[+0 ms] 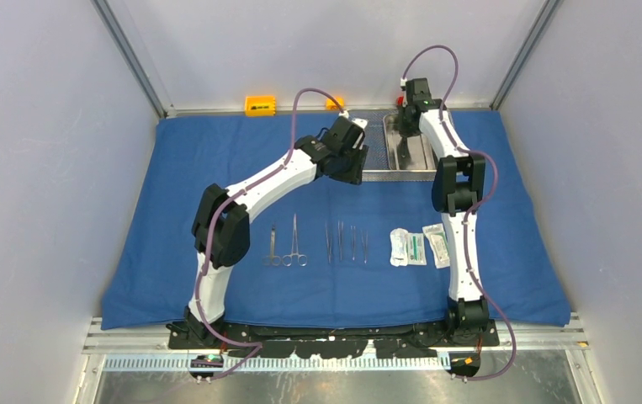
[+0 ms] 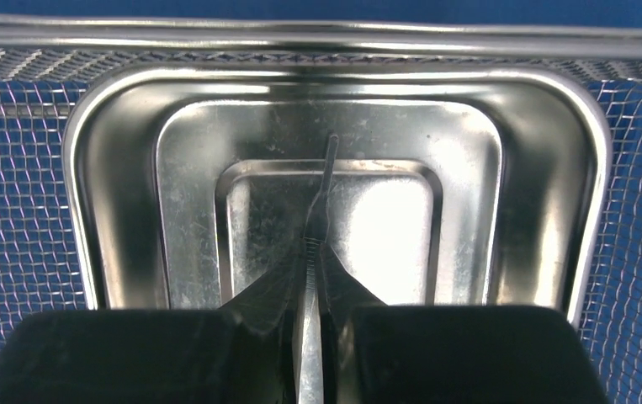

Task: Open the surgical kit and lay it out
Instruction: Adjust the medical item in the container.

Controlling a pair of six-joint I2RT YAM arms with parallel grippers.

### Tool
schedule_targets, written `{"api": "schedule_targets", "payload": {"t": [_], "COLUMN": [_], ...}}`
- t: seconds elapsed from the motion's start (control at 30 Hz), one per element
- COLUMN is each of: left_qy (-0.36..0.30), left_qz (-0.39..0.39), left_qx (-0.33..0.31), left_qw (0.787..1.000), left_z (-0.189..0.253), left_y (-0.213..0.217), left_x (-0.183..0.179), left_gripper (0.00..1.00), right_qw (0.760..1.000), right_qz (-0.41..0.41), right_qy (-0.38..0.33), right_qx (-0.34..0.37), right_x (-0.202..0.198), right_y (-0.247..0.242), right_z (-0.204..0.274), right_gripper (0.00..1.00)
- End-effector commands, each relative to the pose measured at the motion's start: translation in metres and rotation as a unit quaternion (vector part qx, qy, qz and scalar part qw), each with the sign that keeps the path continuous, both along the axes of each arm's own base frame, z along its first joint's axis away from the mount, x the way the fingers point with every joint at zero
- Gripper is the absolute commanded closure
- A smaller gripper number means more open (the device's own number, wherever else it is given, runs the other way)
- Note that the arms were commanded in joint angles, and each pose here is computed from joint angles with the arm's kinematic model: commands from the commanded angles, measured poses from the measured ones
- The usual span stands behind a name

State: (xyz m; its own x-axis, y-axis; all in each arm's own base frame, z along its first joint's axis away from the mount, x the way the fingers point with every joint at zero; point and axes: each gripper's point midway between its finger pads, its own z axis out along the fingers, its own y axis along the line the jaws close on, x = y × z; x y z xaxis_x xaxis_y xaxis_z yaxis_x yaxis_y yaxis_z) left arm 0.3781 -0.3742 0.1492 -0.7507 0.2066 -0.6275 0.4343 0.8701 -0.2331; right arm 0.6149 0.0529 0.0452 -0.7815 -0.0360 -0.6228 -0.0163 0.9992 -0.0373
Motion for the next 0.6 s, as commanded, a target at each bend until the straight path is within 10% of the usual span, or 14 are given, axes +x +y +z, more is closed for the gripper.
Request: {"api": "schedule_targets", "payload": {"t": [0.0,0.57], "left_qy": [-0.008,0.002], "left_qz": [0.007,-0.004], "left_qx": [-0.022,-0.037], "left_qw": [1.000,0.999], "left_z": [0.014,0.016], "left_y": [-0.003,-0.008], "left_x": [0.009,0.005], "left_gripper": [0.61,0.60], "right_qw": [1.000,0.996], "right_qz": [-0.011,-0.017], "right_qy": [-0.027,-0.089], "right_qx": [-0.009,-0.019], "right_x": [0.015,0.038], "right_y": [-0.007,-0.011], "right_z": [0.013,0.045], "right_gripper": [0.87,0.64]}}
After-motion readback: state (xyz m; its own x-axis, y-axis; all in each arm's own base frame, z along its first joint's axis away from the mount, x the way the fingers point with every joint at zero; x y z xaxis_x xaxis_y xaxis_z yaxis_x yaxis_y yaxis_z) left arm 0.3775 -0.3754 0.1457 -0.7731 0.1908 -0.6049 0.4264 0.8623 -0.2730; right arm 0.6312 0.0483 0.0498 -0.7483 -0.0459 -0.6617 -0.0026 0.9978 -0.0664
